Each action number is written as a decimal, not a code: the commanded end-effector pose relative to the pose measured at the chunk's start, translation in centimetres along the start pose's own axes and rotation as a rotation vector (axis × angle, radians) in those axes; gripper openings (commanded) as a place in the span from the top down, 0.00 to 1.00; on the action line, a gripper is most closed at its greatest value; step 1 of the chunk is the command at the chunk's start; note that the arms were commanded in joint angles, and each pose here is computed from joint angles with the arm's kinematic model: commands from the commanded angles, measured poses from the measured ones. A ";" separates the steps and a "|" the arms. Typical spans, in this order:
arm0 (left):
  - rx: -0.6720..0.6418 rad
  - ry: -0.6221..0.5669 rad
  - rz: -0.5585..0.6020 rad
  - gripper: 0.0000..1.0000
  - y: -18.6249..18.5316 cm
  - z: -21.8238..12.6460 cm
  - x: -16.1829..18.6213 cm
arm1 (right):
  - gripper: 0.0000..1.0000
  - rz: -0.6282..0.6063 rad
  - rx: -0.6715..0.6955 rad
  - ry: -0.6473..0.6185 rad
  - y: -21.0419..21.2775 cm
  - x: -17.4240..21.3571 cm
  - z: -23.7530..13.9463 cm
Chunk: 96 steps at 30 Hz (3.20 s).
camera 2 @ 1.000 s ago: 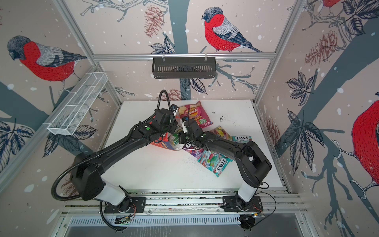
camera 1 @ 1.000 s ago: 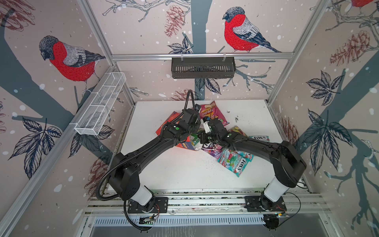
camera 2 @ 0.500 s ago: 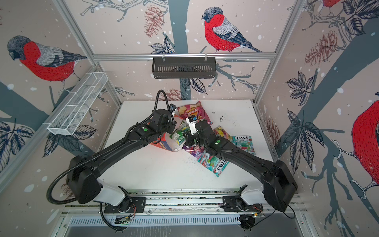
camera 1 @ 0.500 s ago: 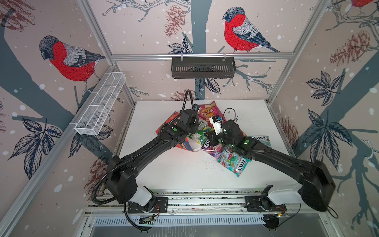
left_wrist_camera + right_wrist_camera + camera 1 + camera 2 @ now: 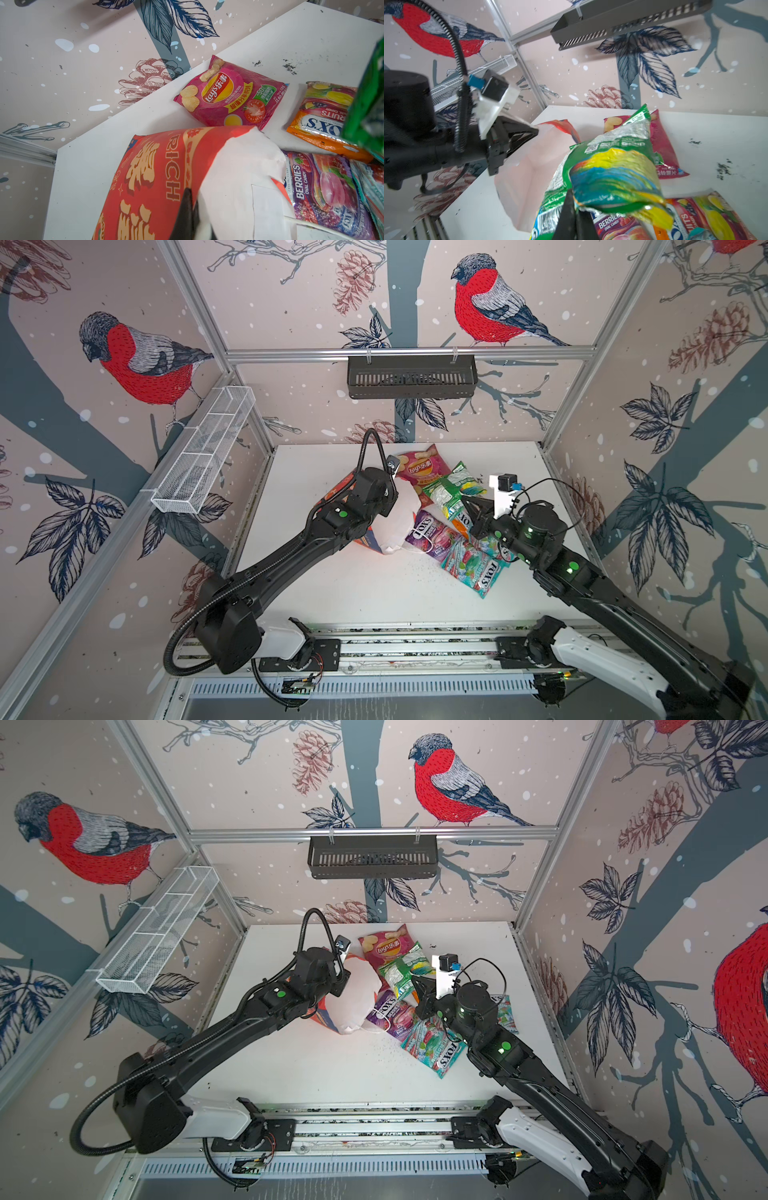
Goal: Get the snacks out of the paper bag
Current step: 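Lift the green packet out with the right gripper while the left releases the bag, then carry the green packet over the pile with the right gripper while the left rises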
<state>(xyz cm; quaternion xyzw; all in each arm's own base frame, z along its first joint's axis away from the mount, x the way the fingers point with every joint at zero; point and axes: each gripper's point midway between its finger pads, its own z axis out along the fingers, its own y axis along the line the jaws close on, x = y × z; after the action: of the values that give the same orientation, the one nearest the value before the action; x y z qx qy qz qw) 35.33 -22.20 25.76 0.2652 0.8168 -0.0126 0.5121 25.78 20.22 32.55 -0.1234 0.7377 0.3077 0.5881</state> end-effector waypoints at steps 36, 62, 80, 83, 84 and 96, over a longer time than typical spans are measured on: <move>0.039 -0.265 -0.055 0.78 1.9 -6.4 -5.8 | 1.00 0.031 0.056 0.004 -3.1 1.1 1.9; -0.148 -0.052 -0.119 0.73 4.8 -4.9 -1.6 | 1.00 -0.036 0.485 0.535 -14.1 12.0 9.0; -0.111 -0.051 -0.089 0.72 3.6 -3.1 -0.8 | 1.00 -0.155 0.877 0.459 -21.5 7.2 5.8; -0.111 -0.059 -0.091 0.71 3.6 -3.2 -0.9 | 1.00 -0.198 0.945 0.548 -23.0 8.0 6.2; -0.112 -0.065 -0.094 0.71 3.6 -3.3 -1.0 | 1.00 -0.211 0.949 0.572 -23.3 8.5 6.7; -0.113 -0.060 -0.094 0.71 3.6 -3.0 -0.6 | 1.00 -0.057 0.756 0.529 -23.4 11.0 11.0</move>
<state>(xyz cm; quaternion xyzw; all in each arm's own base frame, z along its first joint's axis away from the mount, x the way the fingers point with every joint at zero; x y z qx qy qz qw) 34.33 -18.31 27.82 0.2007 0.8202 0.0074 0.5357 43.03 9.03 12.46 -0.0046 0.9274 -0.1031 0.3595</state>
